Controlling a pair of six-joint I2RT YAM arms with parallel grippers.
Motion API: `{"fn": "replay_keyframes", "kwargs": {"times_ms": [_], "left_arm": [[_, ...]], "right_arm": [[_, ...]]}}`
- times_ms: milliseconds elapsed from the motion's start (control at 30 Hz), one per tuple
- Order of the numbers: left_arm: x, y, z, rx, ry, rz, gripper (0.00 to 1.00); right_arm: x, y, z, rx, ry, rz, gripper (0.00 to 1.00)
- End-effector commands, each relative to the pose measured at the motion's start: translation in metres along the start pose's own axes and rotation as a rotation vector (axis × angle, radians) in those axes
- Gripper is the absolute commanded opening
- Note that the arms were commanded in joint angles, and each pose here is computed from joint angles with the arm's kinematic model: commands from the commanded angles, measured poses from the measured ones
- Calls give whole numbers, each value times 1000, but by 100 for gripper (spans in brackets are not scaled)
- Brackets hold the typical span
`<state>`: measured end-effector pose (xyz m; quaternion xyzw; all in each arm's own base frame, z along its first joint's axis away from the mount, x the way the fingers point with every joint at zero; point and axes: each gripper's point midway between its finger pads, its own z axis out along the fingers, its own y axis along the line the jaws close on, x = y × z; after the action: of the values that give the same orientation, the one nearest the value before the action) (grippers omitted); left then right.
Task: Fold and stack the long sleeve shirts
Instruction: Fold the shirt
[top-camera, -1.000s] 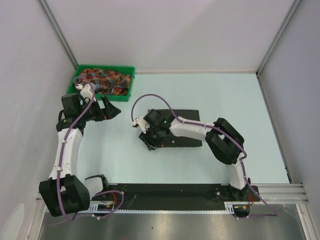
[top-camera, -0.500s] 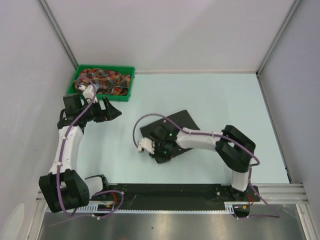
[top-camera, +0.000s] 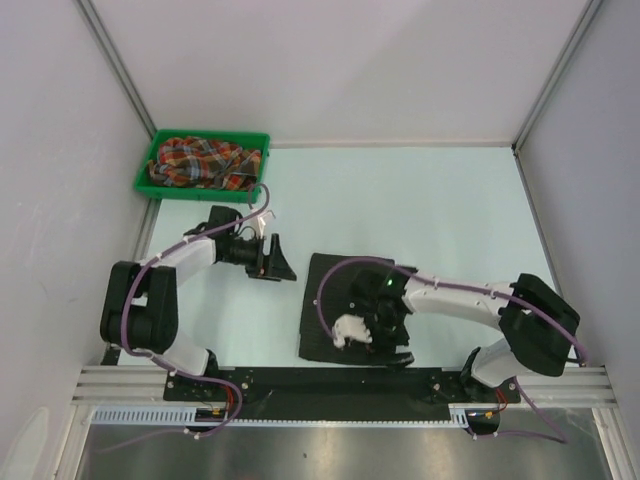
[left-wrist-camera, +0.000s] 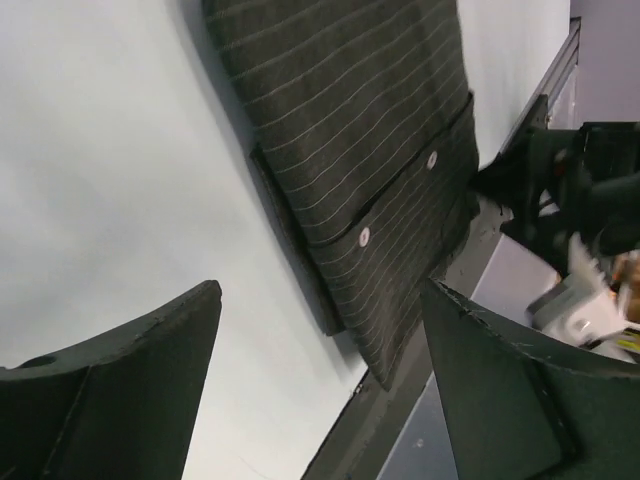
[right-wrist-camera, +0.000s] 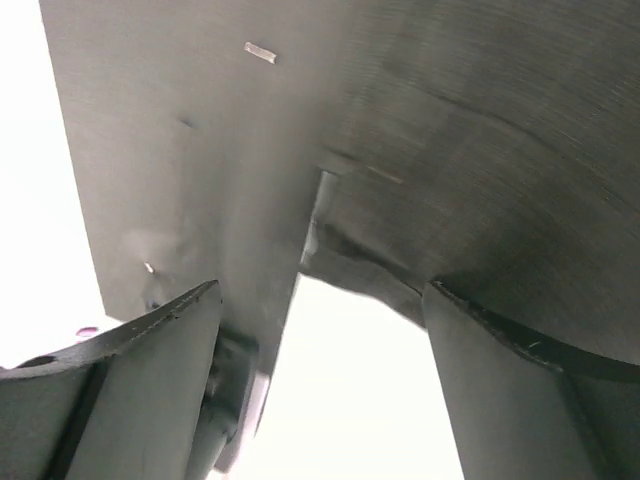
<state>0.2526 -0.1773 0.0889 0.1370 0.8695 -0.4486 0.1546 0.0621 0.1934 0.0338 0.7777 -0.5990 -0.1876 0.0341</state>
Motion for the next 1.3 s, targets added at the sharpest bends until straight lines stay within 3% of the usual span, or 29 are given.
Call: {"fn": "replay_keyframes", "kwargs": {"times_ms": [0,233,367,533,1067,1133,1200,1267], "left_arm": [[18,0,15,75,10,-17,85],[53,2,39,56,26,-122,78],[77,17,48,-28,36,-173,75],[86,37,62,-71,96,-272,68],[80,25,89,20,125,-206,52],[78,21,88,36,121,-193,35],[68,16,84,38,99,-136,10],[61,17,79,-12,96,-114,0]], "right_arm": [[-20,-24,-54,23,-179,177,89],[-40,-95,-85,89,-456,457,83],[-35,-131,-76,115,-483,595,78],[-28,-141,-61,75,-487,687,75],[-9,-158,-45,17,-504,804,73],[-10,-158,-46,13,-515,808,73],[-8,-160,-51,19,-530,819,73],[-4,-161,-62,21,-571,853,70]]}}
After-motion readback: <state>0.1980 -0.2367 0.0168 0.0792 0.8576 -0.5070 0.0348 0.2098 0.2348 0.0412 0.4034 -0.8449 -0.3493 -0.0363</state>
